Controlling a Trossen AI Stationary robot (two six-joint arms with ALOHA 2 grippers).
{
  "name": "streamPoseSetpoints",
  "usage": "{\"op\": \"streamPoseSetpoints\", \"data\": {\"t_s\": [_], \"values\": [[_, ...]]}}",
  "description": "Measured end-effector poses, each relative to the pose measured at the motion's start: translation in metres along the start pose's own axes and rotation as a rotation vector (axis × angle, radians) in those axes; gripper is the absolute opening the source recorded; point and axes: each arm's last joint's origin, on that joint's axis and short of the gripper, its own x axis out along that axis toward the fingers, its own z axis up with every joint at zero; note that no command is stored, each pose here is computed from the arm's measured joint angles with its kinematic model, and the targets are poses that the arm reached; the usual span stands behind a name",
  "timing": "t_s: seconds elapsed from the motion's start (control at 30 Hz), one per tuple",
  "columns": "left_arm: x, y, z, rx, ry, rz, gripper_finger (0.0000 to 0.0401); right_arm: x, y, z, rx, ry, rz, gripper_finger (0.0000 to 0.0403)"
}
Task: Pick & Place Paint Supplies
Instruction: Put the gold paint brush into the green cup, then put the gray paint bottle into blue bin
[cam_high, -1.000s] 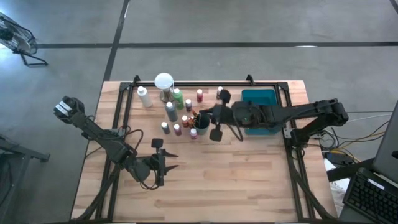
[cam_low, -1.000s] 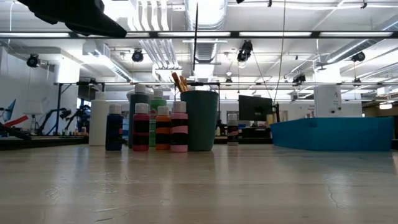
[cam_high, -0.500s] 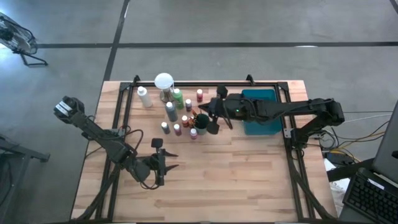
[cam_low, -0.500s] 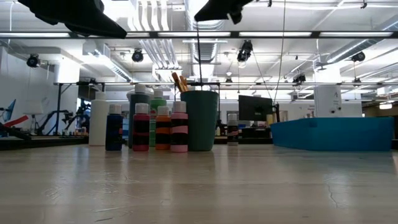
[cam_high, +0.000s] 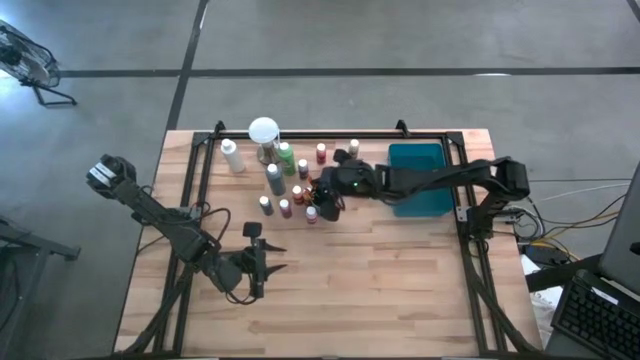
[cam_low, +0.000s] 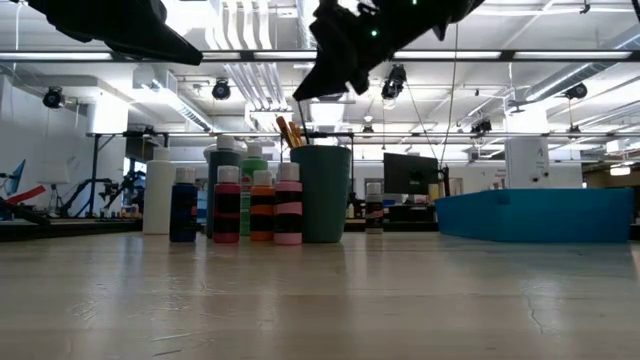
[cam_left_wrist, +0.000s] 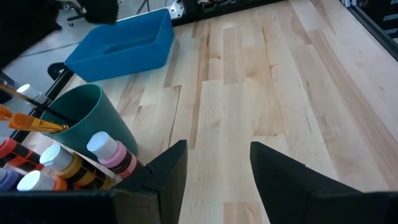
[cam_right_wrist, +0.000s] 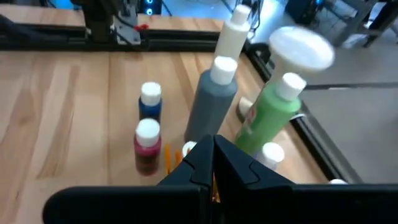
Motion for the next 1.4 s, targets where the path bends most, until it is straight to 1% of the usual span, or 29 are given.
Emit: {"op": "streamPoseSetpoints", "data": {"t_s": [0.2, 0.27, 0.37, 0.47, 0.67, 0.83, 0.97, 1.07, 1.2, 1.4], "values": [[0.0, 0.0, 0.0, -0.003, 0.002, 0.0, 0.0181, 0.009, 0.0, -0.008, 0.012, 0.029, -0.001, 0.0008], [0.0, 0.0, 0.0, -0.002, 0.003, 0.0, 0.0181, 0.009, 0.0, -0.01, 0.028, 0.035, 0.001, 0.0008], [0.0, 0.0, 0.0, -0.002, 0.002, 0.0, 0.0181, 0.011, -0.002, -0.015, 0.06, 0.053, 0.033, 0.0008], [0.0, 0.0, 0.0, -0.003, 0.002, 0.0, 0.0181, 0.013, -0.004, -0.022, 0.082, 0.073, 0.028, 0.0008], [0.0, 0.0, 0.0, -0.003, 0.001, 0.0, 0.0181, 0.014, -0.003, -0.033, 0.089, 0.102, 0.032, 0.0008], [0.0, 0.0, 0.0, -0.001, 0.001, 0.0, 0.0181, 0.015, -0.004, -0.036, 0.098, 0.107, 0.029, 0.0008], [0.0, 0.0, 0.0, 0.002, 0.001, 0.0, 0.0181, 0.015, -0.004, -0.033, 0.113, 0.084, 0.029, 0.0011], [0.0, 0.0, 0.0, 0.006, 0.001, 0.0, 0.0181, 0.014, -0.004, -0.029, 0.111, 0.079, 0.029, 0.0025], [0.0, 0.0, 0.0, 0.014, 0.004, 0.001, 0.0181, 0.007, -0.006, -0.019, 0.104, 0.07, 0.029, 0.0062], [0.0, 0.001, -0.003, 0.042, 0.024, 0.006, 0.0181, -0.024, -0.01, 0.002, 0.075, 0.152, 0.036, 0.0127]]}}
